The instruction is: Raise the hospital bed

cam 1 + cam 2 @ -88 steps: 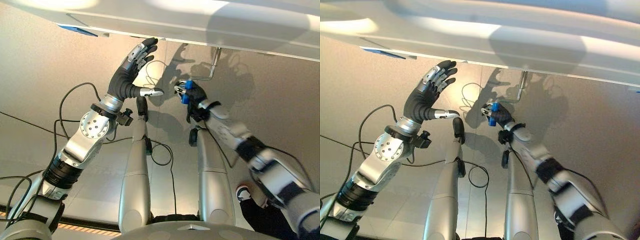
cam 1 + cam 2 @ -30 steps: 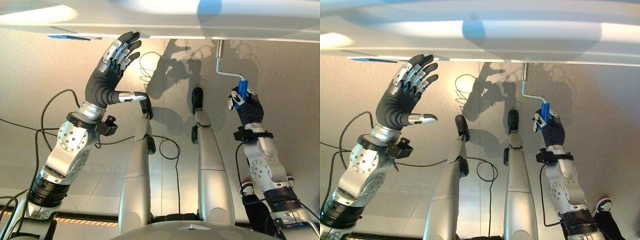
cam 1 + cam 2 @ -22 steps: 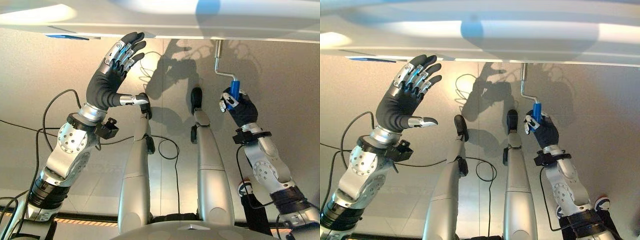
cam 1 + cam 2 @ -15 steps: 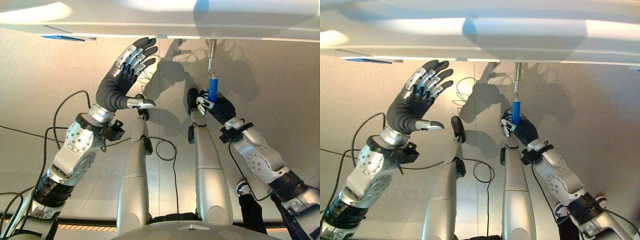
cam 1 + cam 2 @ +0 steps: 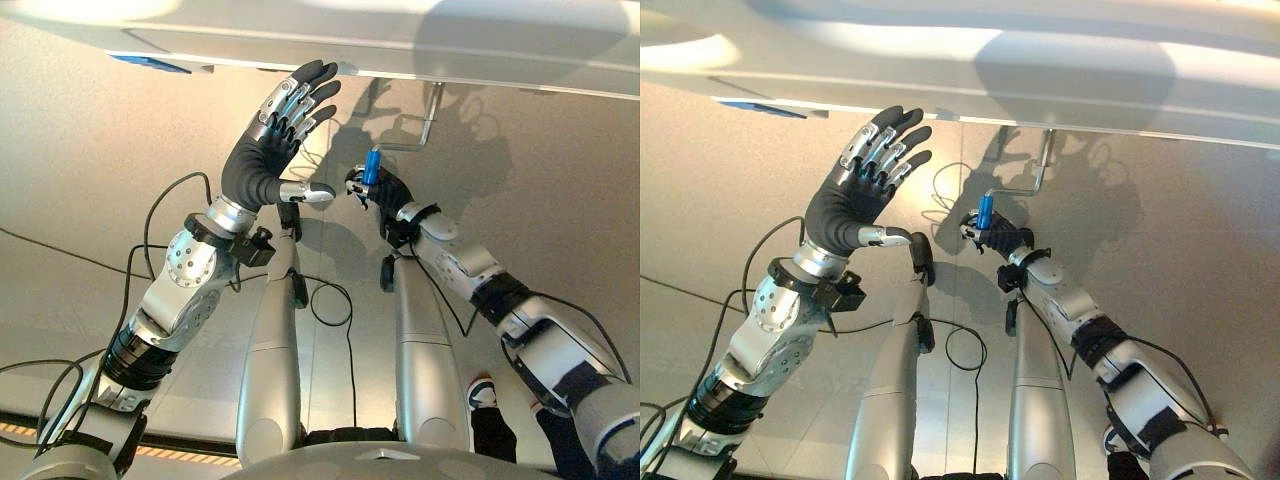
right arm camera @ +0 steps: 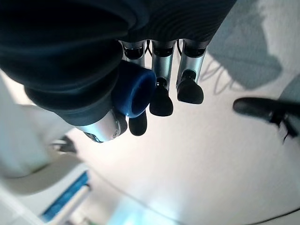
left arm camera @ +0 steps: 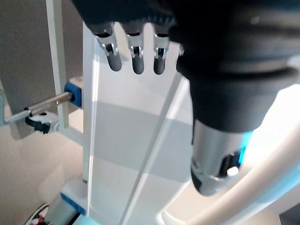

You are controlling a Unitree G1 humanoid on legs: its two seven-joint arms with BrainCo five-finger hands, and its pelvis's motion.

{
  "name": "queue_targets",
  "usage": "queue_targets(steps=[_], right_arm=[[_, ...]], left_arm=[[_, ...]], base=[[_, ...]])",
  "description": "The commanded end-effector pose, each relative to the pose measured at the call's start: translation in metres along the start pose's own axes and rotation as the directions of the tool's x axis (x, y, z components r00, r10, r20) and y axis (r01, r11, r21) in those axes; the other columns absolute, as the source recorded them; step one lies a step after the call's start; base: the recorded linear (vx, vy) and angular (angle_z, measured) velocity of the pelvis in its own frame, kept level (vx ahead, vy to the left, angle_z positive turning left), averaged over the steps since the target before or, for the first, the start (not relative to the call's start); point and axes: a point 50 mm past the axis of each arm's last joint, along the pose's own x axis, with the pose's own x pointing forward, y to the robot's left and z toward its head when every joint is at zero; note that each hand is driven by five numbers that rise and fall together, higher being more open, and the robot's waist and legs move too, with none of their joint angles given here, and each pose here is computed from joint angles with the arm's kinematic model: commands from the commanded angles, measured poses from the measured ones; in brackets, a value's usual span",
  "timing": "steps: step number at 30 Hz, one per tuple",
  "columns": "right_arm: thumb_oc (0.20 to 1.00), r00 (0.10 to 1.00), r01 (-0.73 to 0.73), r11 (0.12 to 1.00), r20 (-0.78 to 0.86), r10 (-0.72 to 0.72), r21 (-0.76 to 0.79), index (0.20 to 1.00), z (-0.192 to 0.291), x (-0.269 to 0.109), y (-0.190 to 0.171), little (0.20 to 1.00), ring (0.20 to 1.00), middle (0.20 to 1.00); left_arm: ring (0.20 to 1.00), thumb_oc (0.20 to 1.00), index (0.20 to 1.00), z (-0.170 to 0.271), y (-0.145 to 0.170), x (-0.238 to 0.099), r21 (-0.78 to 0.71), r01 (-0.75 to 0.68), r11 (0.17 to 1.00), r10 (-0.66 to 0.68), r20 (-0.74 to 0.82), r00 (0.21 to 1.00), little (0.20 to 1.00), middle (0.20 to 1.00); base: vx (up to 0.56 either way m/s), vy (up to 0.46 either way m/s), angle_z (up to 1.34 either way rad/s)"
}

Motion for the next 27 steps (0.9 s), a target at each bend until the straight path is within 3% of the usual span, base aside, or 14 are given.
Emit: queue_targets(steps=[1,8,10,16,27], right_arm=[[0.2,0.983,-0.07,0.991,0.161,0.087,-0.11,0.2,0.055,0.018,0.023,0.2,0.2,0.2],[0.2,0.978,0.191,0.968,-0.053,-0.202,-0.164,0.2,0.028,0.016,-0.044,0.2,0.2,0.2],[0.2,0.932,0.336,0.933,-0.098,-0.349,-0.13,0.2,0.021,0.003,-0.078,0.2,0.2,0.2],[0.2,0.822,0.531,0.838,-0.166,-0.545,-0.122,0.2,0.011,-0.033,-0.137,0.2,0.2,0.2],[0.2,0.658,0.721,0.69,-0.249,-0.71,-0.061,0.2,-0.022,-0.093,-0.187,0.2,0.2,0.2]], left_arm=[[1.0,1.0,1.0,0.019,-0.023,0.005,-0.052,0.117,0.992,-0.11,0.119,0.987,1.0,1.0],[1.0,1.0,1.0,0.015,-0.036,0.015,-0.084,0.185,0.979,-0.174,0.121,0.977,1.0,1.0],[1.0,1.0,1.0,0.015,-0.038,0.016,-0.09,0.196,0.976,-0.185,0.123,0.975,1.0,1.0],[1.0,1.0,1.0,0.015,-0.038,0.017,-0.075,0.202,0.976,-0.193,0.119,0.974,1.0,1.0],[1.0,1.0,1.0,0.017,-0.034,0.015,-0.052,0.213,0.976,-0.207,0.101,0.973,1.0,1.0]], base=[[0.01,0.031,0.06],[0.01,0.031,0.05],[0.01,0.041,0.02],[0.01,0.021,0.04],[0.0,0.0,0.02]])
